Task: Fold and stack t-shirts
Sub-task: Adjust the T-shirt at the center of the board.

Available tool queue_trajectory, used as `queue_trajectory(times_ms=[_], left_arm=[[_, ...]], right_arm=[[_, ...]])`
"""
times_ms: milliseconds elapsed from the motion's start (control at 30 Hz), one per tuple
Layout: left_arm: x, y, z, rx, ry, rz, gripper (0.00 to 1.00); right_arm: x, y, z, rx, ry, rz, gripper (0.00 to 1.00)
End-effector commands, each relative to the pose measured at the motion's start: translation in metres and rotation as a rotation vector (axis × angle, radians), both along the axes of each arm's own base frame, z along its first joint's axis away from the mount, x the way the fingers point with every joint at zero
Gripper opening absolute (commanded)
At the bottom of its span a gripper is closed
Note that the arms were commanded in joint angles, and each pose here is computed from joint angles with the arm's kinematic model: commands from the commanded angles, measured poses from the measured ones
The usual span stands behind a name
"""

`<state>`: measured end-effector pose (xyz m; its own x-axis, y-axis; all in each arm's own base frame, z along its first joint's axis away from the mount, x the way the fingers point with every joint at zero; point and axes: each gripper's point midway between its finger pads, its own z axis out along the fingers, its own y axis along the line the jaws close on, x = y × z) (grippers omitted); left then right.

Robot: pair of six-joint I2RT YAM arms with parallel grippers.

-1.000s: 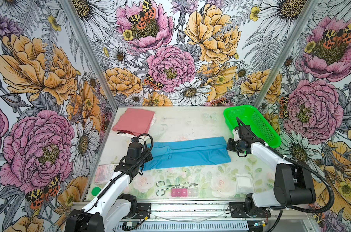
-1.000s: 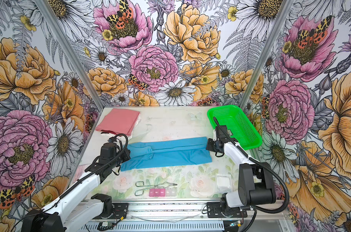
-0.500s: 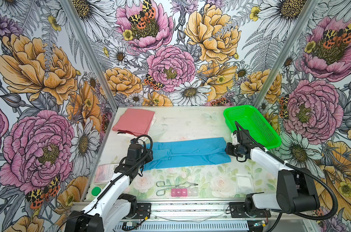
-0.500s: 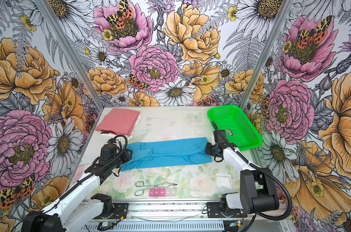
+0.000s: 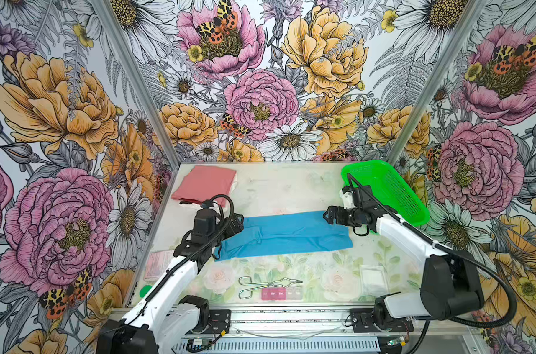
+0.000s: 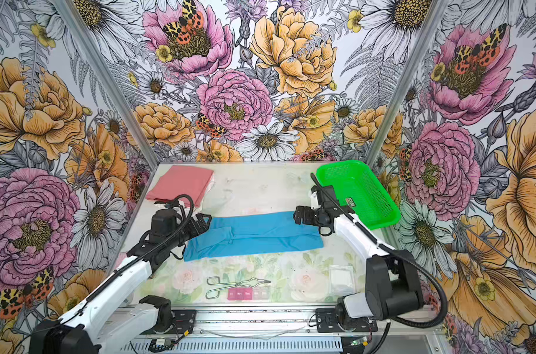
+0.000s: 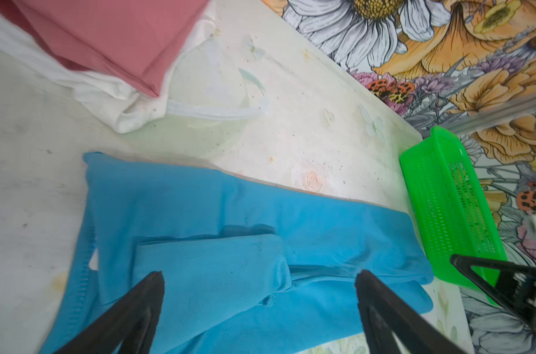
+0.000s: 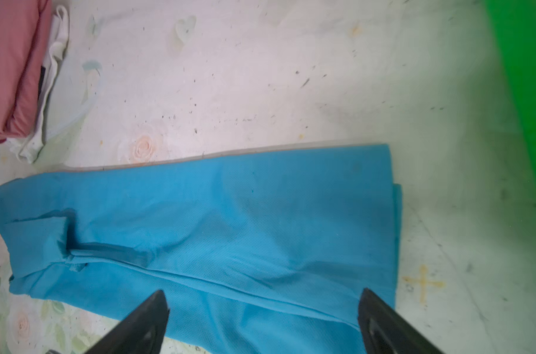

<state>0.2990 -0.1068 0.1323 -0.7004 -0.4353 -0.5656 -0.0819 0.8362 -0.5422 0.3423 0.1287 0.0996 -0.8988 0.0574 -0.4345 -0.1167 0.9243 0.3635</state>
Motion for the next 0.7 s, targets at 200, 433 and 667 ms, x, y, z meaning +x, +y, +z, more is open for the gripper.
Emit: queue_trajectory(times_ms=[200,433,667], left_arm=[[0.019,-0.027,-0.038,-0.07,0.06,0.061,0.99],[0.027,-0.028,-0.08,-0.044,0.151,0.138,0.99],[0.046,-0.045,-0.107,-0.034,0.188,0.118,0.99]], right_arm=[[-0.01,0.01,-0.06,-0.124,0.168,0.012,0.99],[-0.042,0.002,-0.083,-0.229,0.223,-0.035,0.99],[-0.087,0.006,-0.1,-0.213,0.31,0.007,0.99]])
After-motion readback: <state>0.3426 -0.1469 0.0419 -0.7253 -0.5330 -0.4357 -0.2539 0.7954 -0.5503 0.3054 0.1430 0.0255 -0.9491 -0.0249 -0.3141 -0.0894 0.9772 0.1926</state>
